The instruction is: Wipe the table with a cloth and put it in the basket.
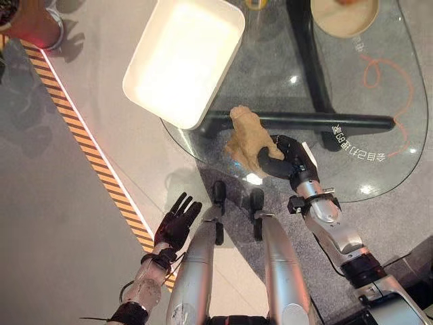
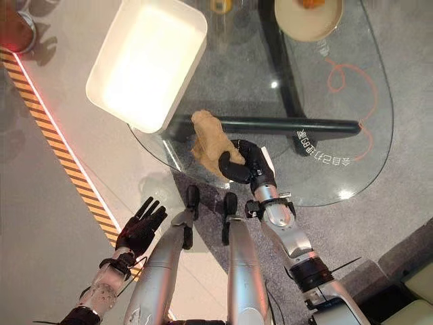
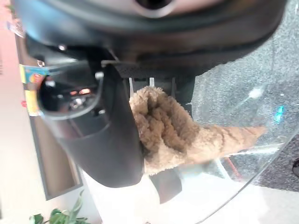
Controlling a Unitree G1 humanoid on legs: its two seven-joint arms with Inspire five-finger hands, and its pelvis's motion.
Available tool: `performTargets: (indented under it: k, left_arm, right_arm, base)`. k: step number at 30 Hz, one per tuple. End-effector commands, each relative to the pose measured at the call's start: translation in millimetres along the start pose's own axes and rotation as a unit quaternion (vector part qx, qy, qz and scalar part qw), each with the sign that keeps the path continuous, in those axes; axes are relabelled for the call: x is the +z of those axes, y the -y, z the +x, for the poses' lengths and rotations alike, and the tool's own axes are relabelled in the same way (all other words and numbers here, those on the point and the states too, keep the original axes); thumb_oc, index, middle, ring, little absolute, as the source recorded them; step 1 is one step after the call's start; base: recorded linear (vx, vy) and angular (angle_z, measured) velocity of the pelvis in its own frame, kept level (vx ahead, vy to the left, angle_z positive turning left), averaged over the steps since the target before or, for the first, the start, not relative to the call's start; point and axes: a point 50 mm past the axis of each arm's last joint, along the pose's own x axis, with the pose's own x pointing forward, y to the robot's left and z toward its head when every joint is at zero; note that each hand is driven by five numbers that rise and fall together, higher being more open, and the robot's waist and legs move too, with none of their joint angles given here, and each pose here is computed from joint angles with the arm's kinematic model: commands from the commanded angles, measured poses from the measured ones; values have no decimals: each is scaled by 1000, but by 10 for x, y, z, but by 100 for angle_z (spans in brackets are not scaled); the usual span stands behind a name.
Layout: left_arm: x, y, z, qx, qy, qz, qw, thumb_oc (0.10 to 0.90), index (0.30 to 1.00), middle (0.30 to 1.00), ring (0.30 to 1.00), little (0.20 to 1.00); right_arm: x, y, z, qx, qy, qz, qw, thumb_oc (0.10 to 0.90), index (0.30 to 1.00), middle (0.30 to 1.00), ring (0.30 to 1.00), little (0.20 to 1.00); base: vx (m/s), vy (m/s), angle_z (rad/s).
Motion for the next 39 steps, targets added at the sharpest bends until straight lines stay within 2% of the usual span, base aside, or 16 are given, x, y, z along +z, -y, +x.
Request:
performTargets:
  k: [1, 7, 12, 22, 30, 39]
  left_arm:
    - [14, 135, -140, -90, 12, -40, 995, 800, 900, 900, 900, 900]
    - [-9, 318, -196, -163, -5, -80, 983, 800, 900, 900, 900, 900]
    - [-25, 405, -250, -209, -16, -124, 970, 800, 900, 900, 900, 900]
    - [-122, 635, -290, -306, -73, -205, 927, 800, 900, 900, 900, 900]
    - [-25, 822, -261, -360, -60, -259, 894, 800, 900, 900, 900, 900]
    - [211, 896, -226, -377, -24, -232, 896, 800, 900, 900, 900, 900]
  right_arm:
    - [776, -98, -55, 41, 203, 66, 976, 100, 300, 300, 300, 200]
    - [865, -109, -178, 81, 231, 103, 964, 100, 300, 300, 300, 200]
    - [1031, -168, -298, 152, 272, 136, 941, 100, 300, 300, 300, 200]
    - [1203, -309, -481, 257, 306, 145, 905, 100, 300, 300, 300, 200]
    - [1083, -399, -486, 293, 271, 114, 910, 100, 300, 300, 300, 200]
    - [880, -385, -519, 319, 222, 77, 918, 100, 300, 300, 300, 200]
  base:
    - [-22, -47, 5]
    - [-13, -52, 6]
    - [-1, -15, 0]
    - [0, 0, 0]
    - [-1, 3, 0]
    - [-3, 2, -1]
